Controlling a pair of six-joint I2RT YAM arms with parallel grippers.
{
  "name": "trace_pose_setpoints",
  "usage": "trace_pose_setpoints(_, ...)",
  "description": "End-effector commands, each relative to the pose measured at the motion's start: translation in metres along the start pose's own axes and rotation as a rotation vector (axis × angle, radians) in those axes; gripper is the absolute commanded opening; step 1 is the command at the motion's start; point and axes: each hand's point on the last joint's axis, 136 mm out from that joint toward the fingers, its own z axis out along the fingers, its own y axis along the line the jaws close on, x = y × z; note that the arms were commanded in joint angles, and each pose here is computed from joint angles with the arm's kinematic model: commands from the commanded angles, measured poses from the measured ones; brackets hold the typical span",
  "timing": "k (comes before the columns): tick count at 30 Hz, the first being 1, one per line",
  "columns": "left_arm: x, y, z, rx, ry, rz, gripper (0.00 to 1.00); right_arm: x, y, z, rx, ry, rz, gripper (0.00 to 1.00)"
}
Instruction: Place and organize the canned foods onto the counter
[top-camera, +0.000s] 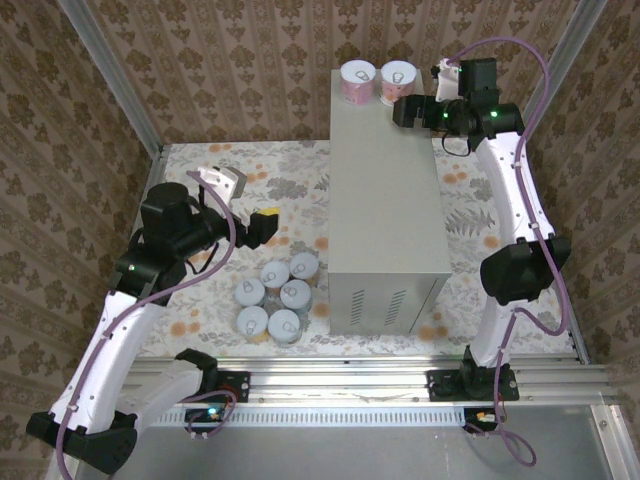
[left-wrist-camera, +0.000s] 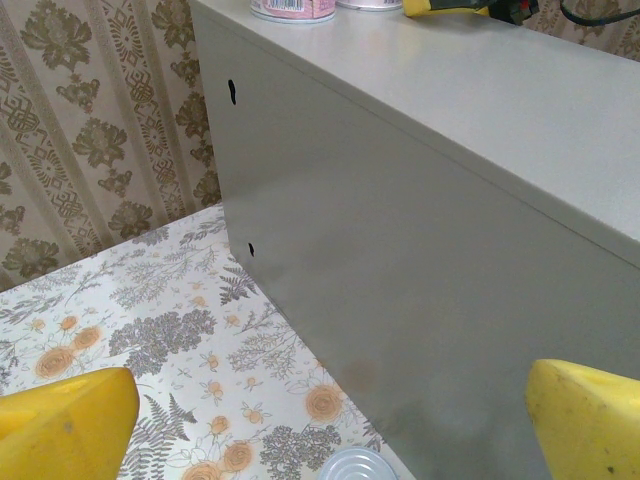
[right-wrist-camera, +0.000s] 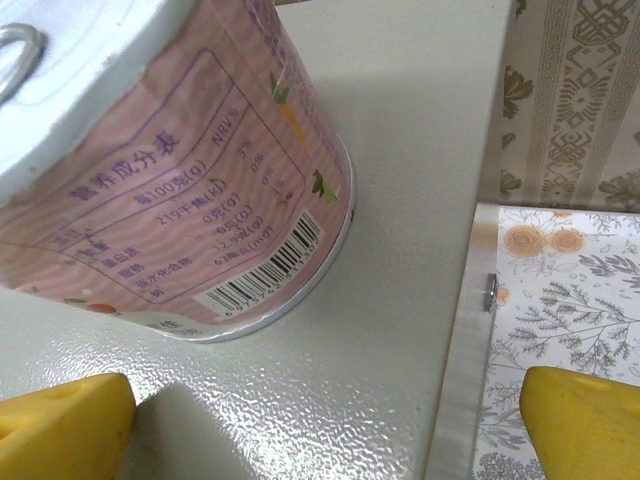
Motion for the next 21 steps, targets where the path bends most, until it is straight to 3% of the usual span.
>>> trace_pose_setpoints(1,-0.004,0.000,-0.002,0.001,-0.023,0.008,1.00,0.012,-0.010,0.012,0.028,0.052,0.022,1.00)
trace_pose_setpoints(21,-0.005,0.000,-0.003,0.000,-0.028,0.013,1.00,0.010,-0.013,0.022,0.031,0.067,0.026,1.00)
